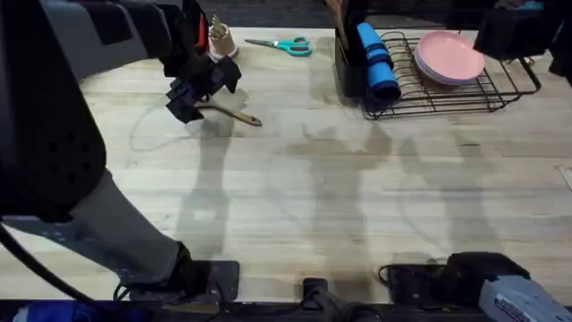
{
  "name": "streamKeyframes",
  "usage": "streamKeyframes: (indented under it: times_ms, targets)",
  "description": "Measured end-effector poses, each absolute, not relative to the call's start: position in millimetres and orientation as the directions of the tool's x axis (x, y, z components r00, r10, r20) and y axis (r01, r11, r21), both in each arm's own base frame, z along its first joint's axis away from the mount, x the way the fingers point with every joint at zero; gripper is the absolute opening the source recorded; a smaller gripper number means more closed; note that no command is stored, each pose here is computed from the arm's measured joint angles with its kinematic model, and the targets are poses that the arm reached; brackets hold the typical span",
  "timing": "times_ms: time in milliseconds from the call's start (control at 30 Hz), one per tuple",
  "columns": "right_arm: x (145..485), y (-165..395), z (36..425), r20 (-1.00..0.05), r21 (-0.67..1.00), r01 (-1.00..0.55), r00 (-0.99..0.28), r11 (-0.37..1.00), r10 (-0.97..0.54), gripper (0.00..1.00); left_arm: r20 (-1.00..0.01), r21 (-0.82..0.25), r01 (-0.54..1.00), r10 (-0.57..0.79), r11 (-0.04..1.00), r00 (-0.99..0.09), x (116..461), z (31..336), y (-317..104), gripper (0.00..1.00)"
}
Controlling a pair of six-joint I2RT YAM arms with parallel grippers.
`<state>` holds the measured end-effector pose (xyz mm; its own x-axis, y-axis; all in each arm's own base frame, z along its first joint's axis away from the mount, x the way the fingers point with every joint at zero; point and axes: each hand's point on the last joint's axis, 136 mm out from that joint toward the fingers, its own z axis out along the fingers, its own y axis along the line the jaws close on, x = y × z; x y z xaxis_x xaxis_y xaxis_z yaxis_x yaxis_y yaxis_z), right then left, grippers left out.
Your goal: Pick up the spoon on the table one by one and put them onto the rack
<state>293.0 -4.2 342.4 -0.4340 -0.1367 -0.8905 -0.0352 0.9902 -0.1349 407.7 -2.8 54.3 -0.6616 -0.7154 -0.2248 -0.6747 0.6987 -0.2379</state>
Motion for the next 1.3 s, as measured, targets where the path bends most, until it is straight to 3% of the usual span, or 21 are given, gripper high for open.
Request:
streamKeyframes:
  times_ms: [300,633,1067,1300]
  targets:
    - [293.0,-4.2,342.3,-0.89,-0.135,-0.035,-0.434,0.99,-0.137,0.997,-0.249,-0.259,-0.675,-0.723,0.691,-0.645,415.5,57.1,-1.6,0.995]
    - [294.8,-4.2,340.5,-0.887,-0.135,-0.036,-0.44,0.99,-0.137,0.997,-0.171,-0.206,-0.791,-0.817,0.576,-0.551,392.9,49.7,1.9,0.997]
    - [302.6,-4.1,330.3,-0.871,-0.133,-0.041,-0.473,0.99,-0.137,0.998,-0.198,-0.213,-0.799,-0.825,0.563,-0.529,402.4,66.1,6.1,0.997]
    - [302.6,-4.1,330.4,-0.871,-0.133,-0.041,-0.472,0.99,-0.137,0.998,-0.179,-0.177,-0.808,-0.826,0.562,-0.535,398.1,54.4,6.7,0.998]
